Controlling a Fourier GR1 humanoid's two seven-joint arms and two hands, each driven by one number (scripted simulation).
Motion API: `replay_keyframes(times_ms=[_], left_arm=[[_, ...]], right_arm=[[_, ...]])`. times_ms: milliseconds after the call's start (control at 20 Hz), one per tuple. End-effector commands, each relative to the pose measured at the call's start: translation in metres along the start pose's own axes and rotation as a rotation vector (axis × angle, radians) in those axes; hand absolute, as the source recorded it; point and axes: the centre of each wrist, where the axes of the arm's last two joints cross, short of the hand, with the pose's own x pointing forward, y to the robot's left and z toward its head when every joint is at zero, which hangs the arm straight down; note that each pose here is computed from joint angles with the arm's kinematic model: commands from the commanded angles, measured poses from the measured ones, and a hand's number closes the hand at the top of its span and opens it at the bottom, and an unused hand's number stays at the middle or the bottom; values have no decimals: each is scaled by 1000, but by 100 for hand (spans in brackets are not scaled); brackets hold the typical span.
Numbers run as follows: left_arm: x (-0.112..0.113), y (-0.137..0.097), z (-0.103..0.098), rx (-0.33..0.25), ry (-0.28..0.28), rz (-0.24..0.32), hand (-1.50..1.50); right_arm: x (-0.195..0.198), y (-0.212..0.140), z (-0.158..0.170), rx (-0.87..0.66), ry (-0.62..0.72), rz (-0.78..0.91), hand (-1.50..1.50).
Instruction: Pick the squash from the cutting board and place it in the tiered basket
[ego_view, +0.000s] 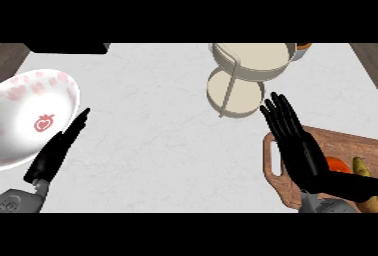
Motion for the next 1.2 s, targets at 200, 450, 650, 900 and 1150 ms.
replay_keyframes(times_ms=[200, 450, 650, 900, 1150], left_arm=[[26, 4, -4, 105, -111, 294, 0], [27, 1, 4, 79, -102, 406, 0], [31, -5, 7, 84, -111, 417, 0], [35, -14, 12, 67, -107, 443, 0], [20, 3, 15, 69, -95, 448, 0]], right_arm=[[59, -26, 15, 123, -180, 238, 150], [19, -90, 59, -606, 132, 461, -150], [35, -95, 80, -561, 8, 660, -150], [83, -97, 89, -445, 109, 979, -150], [127, -106, 93, -278, 371, 1300, -150]])
